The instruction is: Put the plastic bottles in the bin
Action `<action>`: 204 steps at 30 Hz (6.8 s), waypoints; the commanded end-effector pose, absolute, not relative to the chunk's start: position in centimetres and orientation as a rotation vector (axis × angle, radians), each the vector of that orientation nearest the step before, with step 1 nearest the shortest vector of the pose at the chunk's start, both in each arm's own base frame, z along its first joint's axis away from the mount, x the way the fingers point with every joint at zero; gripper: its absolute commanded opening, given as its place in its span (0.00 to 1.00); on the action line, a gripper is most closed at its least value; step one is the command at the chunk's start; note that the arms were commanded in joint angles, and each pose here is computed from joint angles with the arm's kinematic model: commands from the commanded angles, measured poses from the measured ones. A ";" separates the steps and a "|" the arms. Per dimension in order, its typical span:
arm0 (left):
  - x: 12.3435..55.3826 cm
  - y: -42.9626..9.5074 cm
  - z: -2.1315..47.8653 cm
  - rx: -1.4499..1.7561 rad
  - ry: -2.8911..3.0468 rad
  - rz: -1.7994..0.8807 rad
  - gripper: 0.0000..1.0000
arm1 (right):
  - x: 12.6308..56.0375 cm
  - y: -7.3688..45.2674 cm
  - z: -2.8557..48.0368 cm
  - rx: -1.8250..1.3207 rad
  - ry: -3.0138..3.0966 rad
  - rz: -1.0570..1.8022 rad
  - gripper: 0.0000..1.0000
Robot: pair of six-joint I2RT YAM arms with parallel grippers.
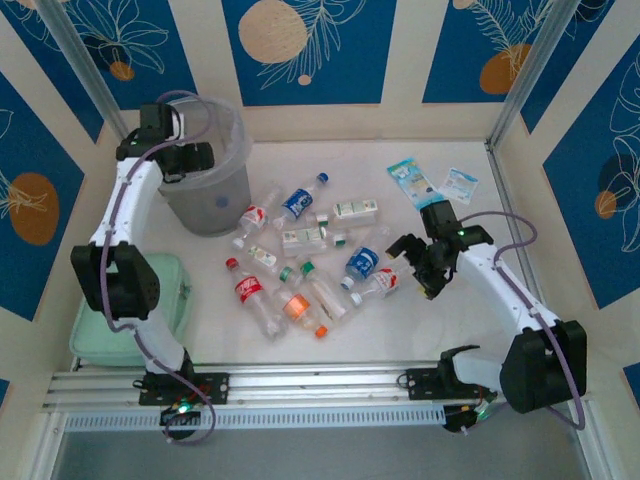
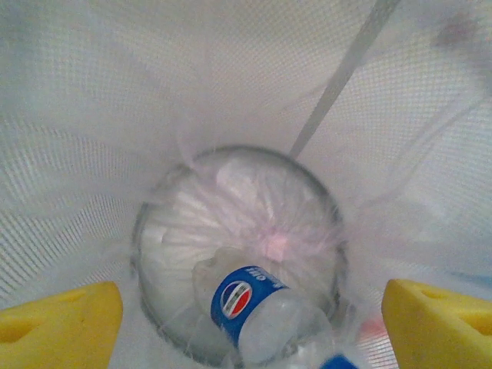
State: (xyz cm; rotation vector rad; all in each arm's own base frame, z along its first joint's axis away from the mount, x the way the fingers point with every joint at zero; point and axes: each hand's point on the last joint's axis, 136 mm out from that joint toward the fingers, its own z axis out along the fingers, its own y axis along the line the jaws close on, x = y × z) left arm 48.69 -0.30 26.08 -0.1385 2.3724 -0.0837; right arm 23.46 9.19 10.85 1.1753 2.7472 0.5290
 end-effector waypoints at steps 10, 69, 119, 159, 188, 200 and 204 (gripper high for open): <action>40.6 -2.2 40.2 -0.109 2.084 -0.199 0.85 | 23.6 12.1 7.2 1.349 2.789 0.603 0.94; 35.3 -37.9 33.0 0.404 2.118 -1.304 0.96 | 30.1 24.3 27.7 -0.348 2.176 1.285 0.29; 46.5 -8.1 46.9 0.028 1.886 -0.347 0.30 | 30.4 13.5 21.3 0.234 2.356 0.940 0.99; 53.7 -2.5 22.7 -0.008 2.406 -0.174 1.00 | 26.6 9.3 14.2 0.702 2.529 0.849 0.97; 36.8 -18.8 40.2 0.328 2.030 -0.633 1.00 | 28.6 20.2 6.2 0.539 2.827 0.911 0.93; 34.7 -29.1 31.0 0.355 2.165 -0.847 1.00 | 29.2 19.0 4.6 0.529 2.823 0.785 0.72; 35.1 -32.6 29.5 0.382 2.180 -0.914 1.00 | 28.7 18.1 4.9 0.519 2.819 0.737 0.66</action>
